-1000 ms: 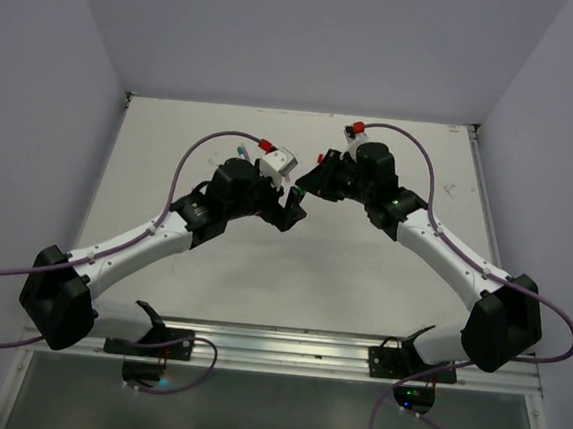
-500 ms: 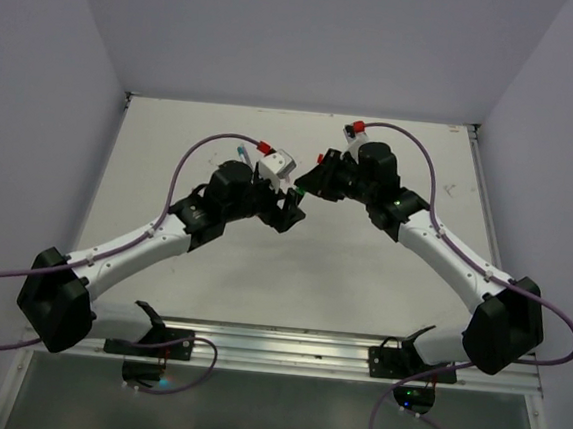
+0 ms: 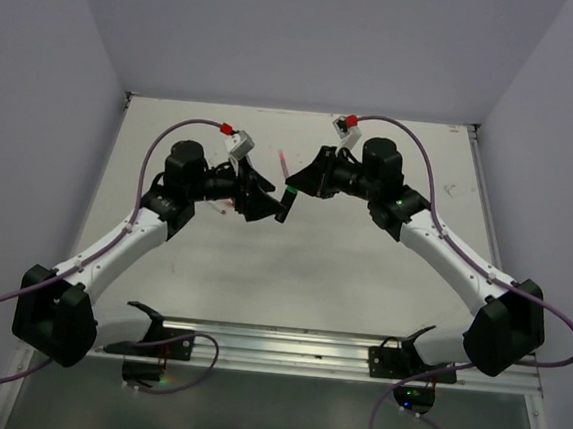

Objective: Open the pen caps

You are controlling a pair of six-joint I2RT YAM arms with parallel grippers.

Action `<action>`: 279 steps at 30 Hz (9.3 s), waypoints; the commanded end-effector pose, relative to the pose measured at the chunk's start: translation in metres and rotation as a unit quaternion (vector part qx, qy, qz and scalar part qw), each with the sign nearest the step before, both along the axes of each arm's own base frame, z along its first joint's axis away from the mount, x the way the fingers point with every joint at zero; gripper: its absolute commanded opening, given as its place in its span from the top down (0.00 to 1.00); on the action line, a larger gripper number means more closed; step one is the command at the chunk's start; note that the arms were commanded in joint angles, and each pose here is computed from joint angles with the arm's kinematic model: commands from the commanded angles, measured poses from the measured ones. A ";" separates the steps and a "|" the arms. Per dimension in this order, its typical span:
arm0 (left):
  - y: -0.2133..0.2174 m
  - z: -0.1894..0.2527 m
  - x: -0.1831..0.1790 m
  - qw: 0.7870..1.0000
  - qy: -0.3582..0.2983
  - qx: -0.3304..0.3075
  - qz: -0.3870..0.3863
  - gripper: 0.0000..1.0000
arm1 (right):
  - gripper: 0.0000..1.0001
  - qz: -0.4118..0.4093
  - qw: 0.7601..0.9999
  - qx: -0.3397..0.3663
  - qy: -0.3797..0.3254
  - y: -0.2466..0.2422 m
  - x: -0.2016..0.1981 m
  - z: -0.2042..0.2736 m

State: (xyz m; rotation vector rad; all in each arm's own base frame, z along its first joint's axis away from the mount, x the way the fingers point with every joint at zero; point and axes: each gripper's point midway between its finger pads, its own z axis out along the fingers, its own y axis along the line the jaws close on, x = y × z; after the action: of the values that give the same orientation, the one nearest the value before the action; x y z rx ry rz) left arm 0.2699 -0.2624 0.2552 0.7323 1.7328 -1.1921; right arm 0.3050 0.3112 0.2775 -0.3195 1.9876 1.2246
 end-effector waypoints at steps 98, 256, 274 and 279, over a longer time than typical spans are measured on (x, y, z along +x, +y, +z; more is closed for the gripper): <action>-0.024 0.028 -0.013 0.993 0.019 -0.098 -0.057 0.00 | 1.00 0.058 0.957 0.138 -0.250 -0.045 0.011 0.157; -0.132 -0.227 0.007 0.935 0.348 0.061 -0.042 0.72 | 1.00 -0.256 0.960 -0.071 0.084 -0.180 0.084 -0.149; -0.110 -0.254 0.003 0.929 0.350 0.118 0.010 0.32 | 1.00 -0.228 0.965 -0.066 0.112 -0.171 0.082 -0.178; -0.098 -0.255 0.010 0.930 0.333 0.146 0.044 0.24 | 1.00 -0.230 0.964 -0.071 0.116 -0.172 0.084 -0.182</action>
State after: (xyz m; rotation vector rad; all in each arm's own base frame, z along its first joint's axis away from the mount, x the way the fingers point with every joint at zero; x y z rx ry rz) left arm 0.2780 -0.3891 0.0373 0.4795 2.3772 -1.4730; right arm 0.3854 0.1382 0.0940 0.2654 2.2162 0.8486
